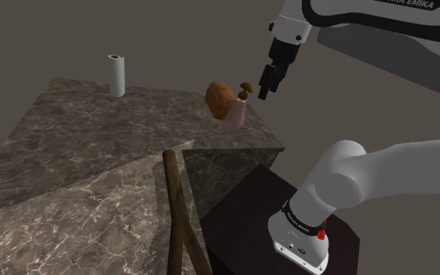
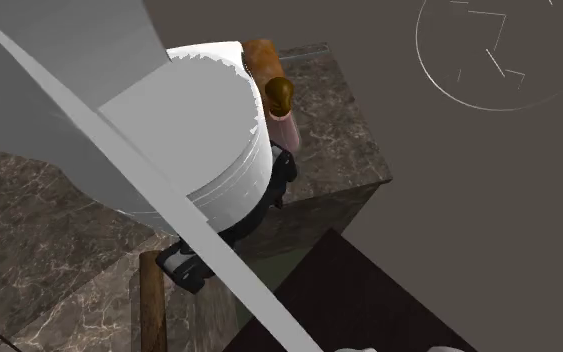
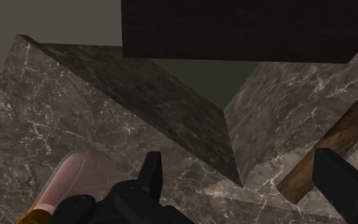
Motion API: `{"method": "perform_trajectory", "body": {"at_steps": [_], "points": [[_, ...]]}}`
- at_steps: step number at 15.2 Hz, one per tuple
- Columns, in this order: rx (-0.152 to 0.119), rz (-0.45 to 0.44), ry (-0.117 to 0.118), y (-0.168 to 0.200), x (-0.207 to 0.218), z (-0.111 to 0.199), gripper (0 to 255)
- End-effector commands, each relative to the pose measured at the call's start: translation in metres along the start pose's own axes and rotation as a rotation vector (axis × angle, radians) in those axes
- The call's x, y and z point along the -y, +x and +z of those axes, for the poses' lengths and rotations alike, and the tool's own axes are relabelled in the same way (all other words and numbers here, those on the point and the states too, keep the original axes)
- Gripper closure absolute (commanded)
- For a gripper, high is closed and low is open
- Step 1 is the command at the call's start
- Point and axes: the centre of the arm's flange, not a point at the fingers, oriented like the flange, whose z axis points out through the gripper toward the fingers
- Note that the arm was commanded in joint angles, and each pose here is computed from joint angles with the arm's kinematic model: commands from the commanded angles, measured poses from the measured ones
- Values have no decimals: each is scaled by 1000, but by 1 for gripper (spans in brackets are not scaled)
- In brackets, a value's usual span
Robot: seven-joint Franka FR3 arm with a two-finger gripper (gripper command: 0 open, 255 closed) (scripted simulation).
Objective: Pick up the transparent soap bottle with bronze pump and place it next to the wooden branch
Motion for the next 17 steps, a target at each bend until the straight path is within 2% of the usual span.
{"method": "perform_trajectory", "body": {"at_steps": [1,17], "points": [[0,0,0,0,0,0,0],[-25,72,52,113,-178,46,0]]}}
